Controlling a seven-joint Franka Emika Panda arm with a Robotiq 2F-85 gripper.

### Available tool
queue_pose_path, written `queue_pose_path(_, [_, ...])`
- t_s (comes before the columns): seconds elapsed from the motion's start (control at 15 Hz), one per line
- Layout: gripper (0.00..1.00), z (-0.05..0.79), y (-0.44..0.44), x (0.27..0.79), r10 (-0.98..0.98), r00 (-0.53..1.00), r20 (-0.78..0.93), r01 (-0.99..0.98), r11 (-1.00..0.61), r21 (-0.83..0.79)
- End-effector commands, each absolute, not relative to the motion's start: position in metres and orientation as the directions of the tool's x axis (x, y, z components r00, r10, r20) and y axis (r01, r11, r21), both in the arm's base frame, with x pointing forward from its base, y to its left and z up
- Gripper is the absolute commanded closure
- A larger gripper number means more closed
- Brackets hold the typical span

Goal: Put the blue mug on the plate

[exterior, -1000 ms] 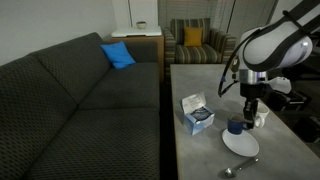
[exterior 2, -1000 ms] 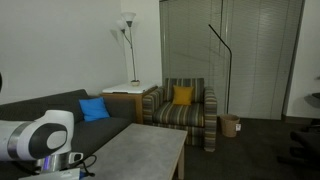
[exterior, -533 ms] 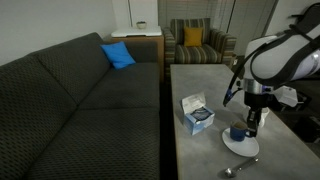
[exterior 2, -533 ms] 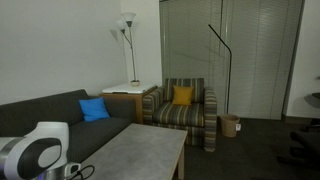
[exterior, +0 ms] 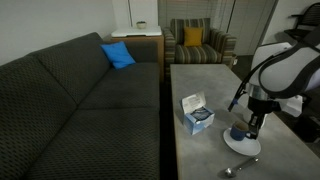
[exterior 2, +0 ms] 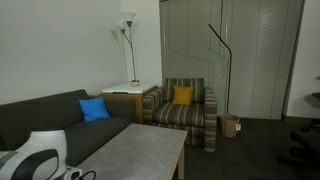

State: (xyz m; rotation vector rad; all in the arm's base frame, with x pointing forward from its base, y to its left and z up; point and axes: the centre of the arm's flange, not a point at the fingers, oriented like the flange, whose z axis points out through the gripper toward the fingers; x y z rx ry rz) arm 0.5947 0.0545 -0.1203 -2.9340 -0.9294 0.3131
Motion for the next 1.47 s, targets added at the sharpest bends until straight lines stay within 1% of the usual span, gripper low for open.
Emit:
queue_pose_path(0.0, [0.97,-0.116,0.056,0.583,0.564,0.812,-0.152,0.553,-0.826,-0.110])
queue_pose_path(0.67, [0.97,-0.102,0.046,0.571,0.462,0.857,-0.229,0.462,-0.885,-0.057])
queue_pose_path(1.0, [0.97,-0.105,0.052,0.561,0.498,0.836,-0.230,0.488,-0.867,-0.101])
queue_pose_path(1.4, [0.97,-0.114,0.064,0.565,0.519,0.830,-0.204,0.512,-0.854,-0.086])
